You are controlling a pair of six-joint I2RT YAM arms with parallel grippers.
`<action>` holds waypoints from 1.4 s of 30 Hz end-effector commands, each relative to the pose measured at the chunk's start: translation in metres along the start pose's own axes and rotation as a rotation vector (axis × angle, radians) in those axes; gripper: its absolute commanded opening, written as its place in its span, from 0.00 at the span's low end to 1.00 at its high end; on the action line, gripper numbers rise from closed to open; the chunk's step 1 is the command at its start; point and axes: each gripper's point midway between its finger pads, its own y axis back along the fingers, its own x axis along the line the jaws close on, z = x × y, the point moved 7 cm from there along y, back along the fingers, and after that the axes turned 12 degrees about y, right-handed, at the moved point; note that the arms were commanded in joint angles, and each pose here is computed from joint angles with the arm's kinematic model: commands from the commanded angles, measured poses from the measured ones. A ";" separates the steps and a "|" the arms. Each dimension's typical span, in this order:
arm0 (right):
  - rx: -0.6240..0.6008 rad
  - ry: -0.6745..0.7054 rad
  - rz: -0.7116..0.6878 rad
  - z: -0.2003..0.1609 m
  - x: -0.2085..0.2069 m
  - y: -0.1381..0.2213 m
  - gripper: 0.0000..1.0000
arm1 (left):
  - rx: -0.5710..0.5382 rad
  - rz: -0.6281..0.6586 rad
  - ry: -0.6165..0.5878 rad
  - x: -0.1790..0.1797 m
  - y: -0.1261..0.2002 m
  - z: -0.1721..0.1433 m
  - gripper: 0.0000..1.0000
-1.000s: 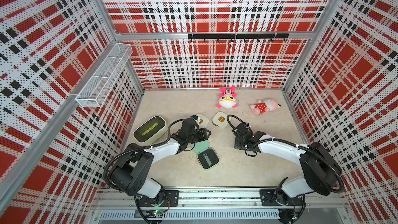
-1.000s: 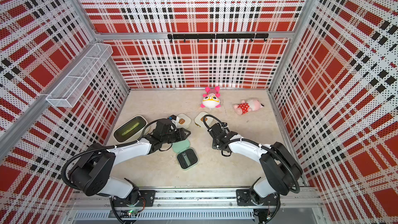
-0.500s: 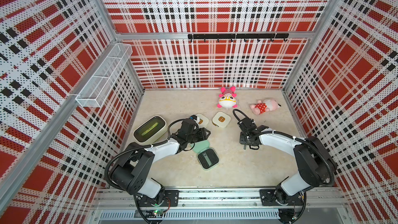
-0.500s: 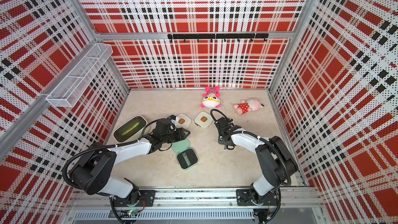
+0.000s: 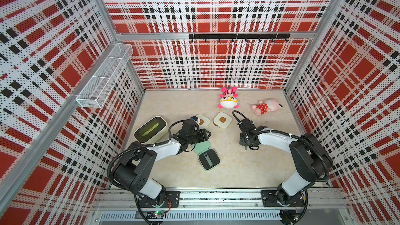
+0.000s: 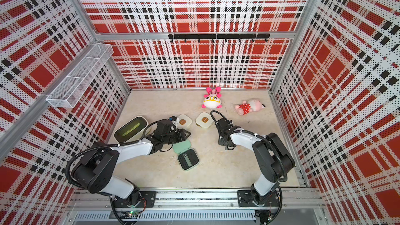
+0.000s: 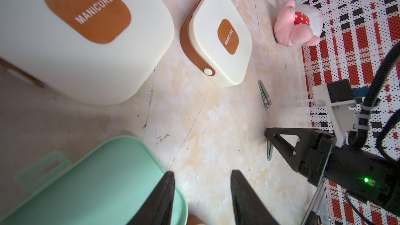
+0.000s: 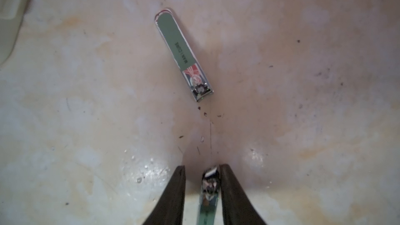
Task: Organize nail clipper sets
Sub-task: Pick up the nail clipper from the center of the board.
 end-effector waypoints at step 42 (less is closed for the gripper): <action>-0.219 0.291 0.238 -0.005 0.103 0.058 0.07 | 0.009 0.118 0.065 0.044 -0.006 -0.001 0.44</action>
